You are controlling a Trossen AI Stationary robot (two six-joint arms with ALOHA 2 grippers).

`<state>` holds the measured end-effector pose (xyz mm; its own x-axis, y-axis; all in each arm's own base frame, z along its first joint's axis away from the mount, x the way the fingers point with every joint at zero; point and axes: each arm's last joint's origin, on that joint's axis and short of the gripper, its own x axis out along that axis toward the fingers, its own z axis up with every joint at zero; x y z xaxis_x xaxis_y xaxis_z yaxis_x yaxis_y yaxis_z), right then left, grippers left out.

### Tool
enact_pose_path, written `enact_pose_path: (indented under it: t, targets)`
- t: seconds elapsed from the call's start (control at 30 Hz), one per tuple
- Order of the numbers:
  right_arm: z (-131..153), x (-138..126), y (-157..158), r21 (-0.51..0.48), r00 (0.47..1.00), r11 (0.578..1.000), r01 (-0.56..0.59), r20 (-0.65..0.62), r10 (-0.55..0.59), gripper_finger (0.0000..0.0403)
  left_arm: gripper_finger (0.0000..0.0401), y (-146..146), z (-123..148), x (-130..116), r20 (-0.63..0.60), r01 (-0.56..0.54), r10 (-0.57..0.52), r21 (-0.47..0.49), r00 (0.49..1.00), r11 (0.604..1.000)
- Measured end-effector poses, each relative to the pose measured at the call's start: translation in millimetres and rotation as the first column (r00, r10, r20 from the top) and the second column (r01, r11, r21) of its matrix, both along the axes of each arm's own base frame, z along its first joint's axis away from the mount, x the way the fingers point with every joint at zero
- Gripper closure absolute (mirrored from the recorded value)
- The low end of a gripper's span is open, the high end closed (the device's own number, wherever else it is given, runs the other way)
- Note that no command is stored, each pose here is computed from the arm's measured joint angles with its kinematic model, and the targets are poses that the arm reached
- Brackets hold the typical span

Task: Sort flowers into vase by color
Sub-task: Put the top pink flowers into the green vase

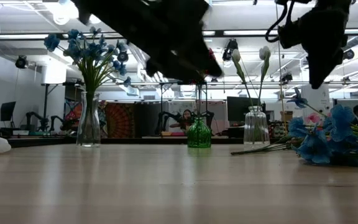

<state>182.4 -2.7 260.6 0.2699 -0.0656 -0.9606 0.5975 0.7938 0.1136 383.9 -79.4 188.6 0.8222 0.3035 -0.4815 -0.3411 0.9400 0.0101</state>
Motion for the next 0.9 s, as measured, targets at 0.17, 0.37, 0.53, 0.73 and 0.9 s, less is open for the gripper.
enact_pose_path:
  t: [0.17,0.37,0.53,0.73,0.9]
  targets:
    - [6,-4,0,-0.016,0.999,1.0,0.001,0.049,-0.001,0.0225,0.0139,18,-24,39,-0.052,0.035,-0.035,0.005,0.998,0.999]
    - [9,-4,0,-0.017,0.996,1.0,0.002,0.089,-0.001,0.0225,0.0139,42,-46,67,-0.073,0.074,-0.075,-0.018,0.995,0.997]
    - [10,-2,0,-0.021,0.994,1.0,-0.005,0.109,0.007,0.0225,0.0139,60,-61,76,-0.074,0.056,-0.058,-0.028,0.996,0.998]
    - [12,3,0,-0.03,0.987,0.999,-0.02,0.161,0.024,0.0225,0.0139,73,-75,81,-0.059,0.095,-0.097,-0.037,0.994,0.995]
    - [12,5,-1,-0.039,0.983,0.999,-0.031,0.181,0.037,0.0225,0.0144,73,-87,83,-0.064,0.127,-0.131,-0.058,0.989,0.99]
